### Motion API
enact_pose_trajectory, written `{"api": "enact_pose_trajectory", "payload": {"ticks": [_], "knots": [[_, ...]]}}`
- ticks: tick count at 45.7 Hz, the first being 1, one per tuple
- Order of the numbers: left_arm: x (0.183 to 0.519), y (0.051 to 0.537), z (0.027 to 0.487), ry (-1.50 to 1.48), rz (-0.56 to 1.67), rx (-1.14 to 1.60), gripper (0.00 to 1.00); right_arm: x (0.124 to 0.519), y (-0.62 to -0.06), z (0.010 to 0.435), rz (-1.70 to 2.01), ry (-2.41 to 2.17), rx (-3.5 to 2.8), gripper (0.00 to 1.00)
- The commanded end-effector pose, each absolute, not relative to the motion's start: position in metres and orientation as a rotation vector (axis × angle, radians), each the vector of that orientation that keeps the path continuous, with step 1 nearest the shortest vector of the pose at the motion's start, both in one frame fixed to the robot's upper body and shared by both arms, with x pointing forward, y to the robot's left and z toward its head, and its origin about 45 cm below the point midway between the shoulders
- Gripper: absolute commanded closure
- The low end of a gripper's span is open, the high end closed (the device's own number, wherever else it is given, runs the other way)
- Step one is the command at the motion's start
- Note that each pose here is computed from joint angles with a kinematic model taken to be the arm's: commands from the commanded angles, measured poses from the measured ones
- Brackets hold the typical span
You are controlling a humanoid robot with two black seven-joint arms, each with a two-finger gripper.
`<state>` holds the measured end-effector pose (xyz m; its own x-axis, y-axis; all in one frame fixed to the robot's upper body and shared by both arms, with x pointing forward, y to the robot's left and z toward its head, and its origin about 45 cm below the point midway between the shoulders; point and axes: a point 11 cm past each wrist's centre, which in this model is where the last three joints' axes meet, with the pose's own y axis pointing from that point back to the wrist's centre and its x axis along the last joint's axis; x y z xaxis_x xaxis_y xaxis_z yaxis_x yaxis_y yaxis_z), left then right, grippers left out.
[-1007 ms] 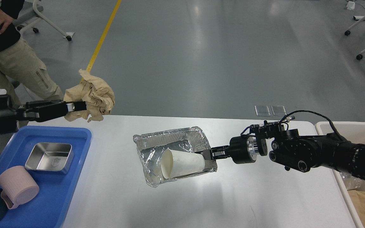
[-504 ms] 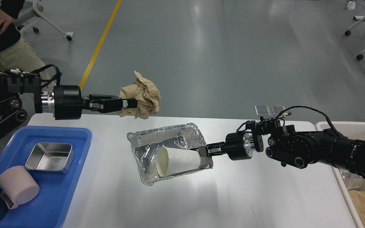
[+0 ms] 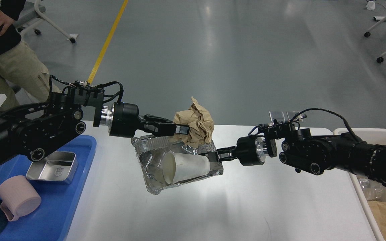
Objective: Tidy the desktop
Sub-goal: 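Place the brown paper into the foil tray and release it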
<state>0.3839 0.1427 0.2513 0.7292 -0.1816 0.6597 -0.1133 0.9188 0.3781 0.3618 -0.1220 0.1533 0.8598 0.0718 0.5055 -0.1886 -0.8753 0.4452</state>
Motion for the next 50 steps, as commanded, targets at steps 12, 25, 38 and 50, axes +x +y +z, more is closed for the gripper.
{"api": "enact_pose_trajectory", "payload": {"ticks": [12, 25, 38, 50], "knots": [[0.374, 0.125, 0.223, -0.721, -0.091, 0.430, 0.86, 0.366, -0.121, 0.159, 0.733, -0.087, 2.537, 1.00], [0.383, 0.127, 0.230, -0.712, -0.032, 0.436, 0.10, 0.366, -0.124, 0.158, 0.730, -0.092, 2.532, 1.00], [0.395, 0.146, 0.250, -0.674, 0.059, 0.400, 0.06, 0.366, -0.124, 0.156, 0.728, -0.094, 2.528, 1.00], [0.404, 0.151, 0.277, -0.683, 0.107, 0.351, 0.04, 0.363, -0.126, 0.151, 0.710, -0.095, 2.531, 1.00]]}}
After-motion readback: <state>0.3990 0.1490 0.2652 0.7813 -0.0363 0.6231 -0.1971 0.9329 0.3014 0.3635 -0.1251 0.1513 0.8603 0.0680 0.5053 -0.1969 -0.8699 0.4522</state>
